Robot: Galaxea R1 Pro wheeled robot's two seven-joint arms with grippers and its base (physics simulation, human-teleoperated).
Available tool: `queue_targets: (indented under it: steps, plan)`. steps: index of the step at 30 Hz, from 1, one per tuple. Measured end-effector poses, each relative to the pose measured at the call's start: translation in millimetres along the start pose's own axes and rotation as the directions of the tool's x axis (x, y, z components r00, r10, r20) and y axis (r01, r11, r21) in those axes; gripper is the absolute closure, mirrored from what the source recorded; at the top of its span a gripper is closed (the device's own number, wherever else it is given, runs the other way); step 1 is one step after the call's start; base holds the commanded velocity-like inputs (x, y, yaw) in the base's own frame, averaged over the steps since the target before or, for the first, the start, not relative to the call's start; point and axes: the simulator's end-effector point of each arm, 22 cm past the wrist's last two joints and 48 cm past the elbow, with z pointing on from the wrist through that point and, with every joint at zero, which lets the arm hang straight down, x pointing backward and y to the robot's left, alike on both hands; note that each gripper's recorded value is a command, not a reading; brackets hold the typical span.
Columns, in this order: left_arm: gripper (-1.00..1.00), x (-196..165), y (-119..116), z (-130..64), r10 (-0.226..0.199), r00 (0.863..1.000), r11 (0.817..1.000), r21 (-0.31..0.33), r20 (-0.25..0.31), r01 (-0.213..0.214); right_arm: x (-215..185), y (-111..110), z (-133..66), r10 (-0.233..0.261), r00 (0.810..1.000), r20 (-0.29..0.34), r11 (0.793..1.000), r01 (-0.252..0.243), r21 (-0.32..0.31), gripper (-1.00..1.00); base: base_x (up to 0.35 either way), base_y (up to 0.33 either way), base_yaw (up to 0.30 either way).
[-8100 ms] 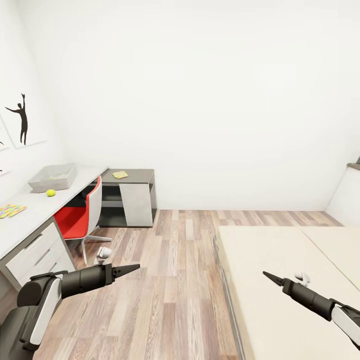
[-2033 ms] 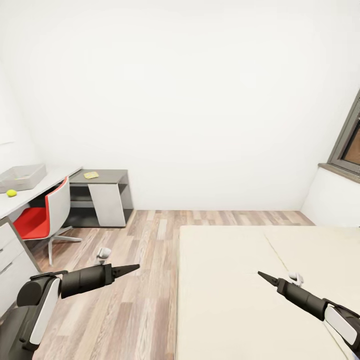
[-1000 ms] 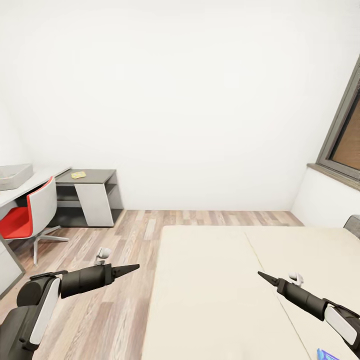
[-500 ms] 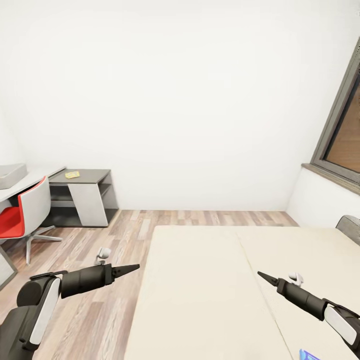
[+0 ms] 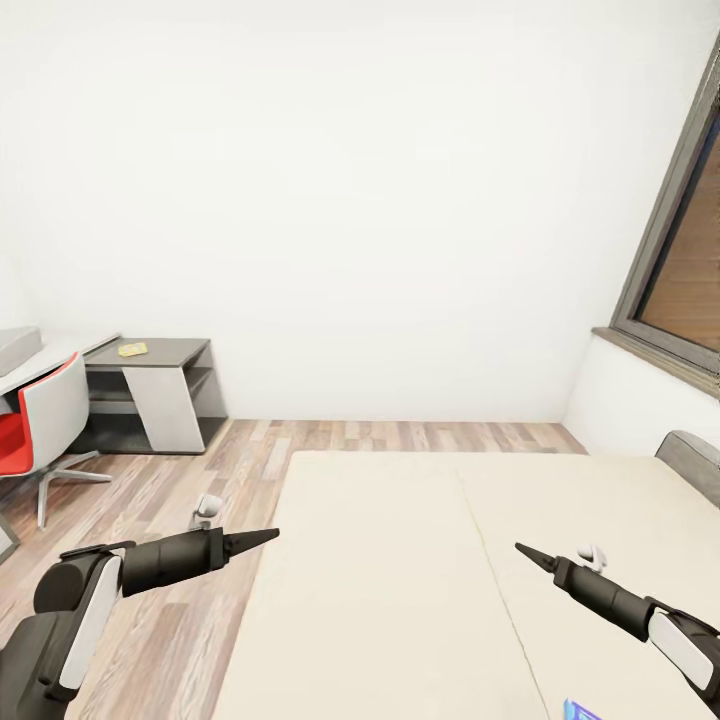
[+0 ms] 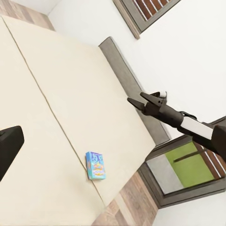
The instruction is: Put all the toys in the child's room - the three board games (two on the bed and one on the table), the two jigsaw puzzles on the table, and the tennis ball on the table - inside the toy box on the table in the child's room.
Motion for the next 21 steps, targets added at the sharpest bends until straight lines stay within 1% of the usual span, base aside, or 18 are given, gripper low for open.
queue_targets:
  steps: [21]
  plan:
    - [-1.00,0.0,0.0,0.0,0.000,1.000,1.000,0.000,0.000,0.000,1.7,0.0,0.7,0.000,1.000,-0.004,1.000,0.000,0.001,-1.00,0.000,-0.237,0.000]
